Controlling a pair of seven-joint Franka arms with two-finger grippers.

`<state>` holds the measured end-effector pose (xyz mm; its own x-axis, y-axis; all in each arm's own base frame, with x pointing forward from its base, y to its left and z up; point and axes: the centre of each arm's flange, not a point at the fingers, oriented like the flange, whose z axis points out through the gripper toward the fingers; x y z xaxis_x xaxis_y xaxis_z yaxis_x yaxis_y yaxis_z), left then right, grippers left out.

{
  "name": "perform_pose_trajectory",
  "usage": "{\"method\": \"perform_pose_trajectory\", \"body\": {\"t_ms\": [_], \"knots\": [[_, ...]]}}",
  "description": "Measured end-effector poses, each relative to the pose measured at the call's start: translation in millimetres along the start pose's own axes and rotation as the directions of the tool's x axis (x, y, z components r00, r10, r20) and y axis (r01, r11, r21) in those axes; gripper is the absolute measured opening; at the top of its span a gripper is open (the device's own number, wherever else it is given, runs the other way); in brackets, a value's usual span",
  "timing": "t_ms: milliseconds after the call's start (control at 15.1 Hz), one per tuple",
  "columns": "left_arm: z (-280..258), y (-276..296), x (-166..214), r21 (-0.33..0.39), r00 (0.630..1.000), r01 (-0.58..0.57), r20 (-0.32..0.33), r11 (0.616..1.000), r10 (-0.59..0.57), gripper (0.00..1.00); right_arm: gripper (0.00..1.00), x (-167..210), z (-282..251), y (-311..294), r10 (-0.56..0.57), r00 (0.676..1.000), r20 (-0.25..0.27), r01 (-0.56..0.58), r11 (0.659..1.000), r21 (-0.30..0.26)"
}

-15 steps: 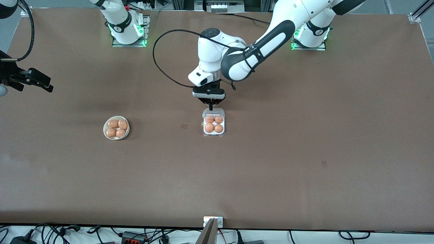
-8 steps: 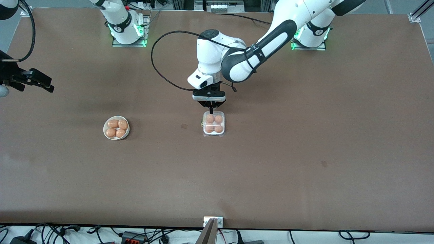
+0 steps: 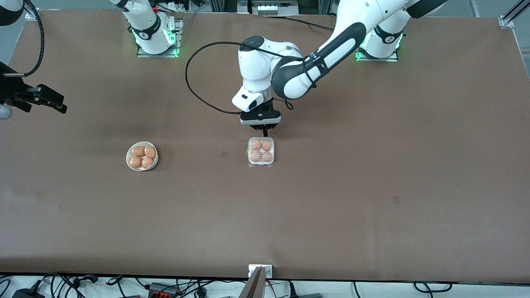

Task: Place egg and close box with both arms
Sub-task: 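Press the lid down onto the egg box with the left gripper, then lift the left gripper up off the closed egg box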

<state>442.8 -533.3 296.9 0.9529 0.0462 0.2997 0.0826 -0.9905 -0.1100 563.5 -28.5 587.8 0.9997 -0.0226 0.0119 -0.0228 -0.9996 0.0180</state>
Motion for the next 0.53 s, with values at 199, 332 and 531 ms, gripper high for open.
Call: {"method": "perform_pose_trajectory", "body": {"t_ms": [199,332,531], "knots": [[-21,-4,-22,0.134,0.988,-0.123,0.114,0.983,0.108,0.01,1.00,0,0,0,0.000,1.000,0.000,0.000,1.000,0.000],[-33,-12,-35,0.208,0.955,-0.243,0.222,0.947,0.196,0.01,1.00,0,0,0,0.000,1.000,-0.001,0.000,1.000,0.000],[-44,-24,-43,0.260,0.893,-0.389,0.343,0.884,0.292,0.01,1.00,0,0,0,0.000,1.000,0.000,0.000,1.000,0.000]]}}
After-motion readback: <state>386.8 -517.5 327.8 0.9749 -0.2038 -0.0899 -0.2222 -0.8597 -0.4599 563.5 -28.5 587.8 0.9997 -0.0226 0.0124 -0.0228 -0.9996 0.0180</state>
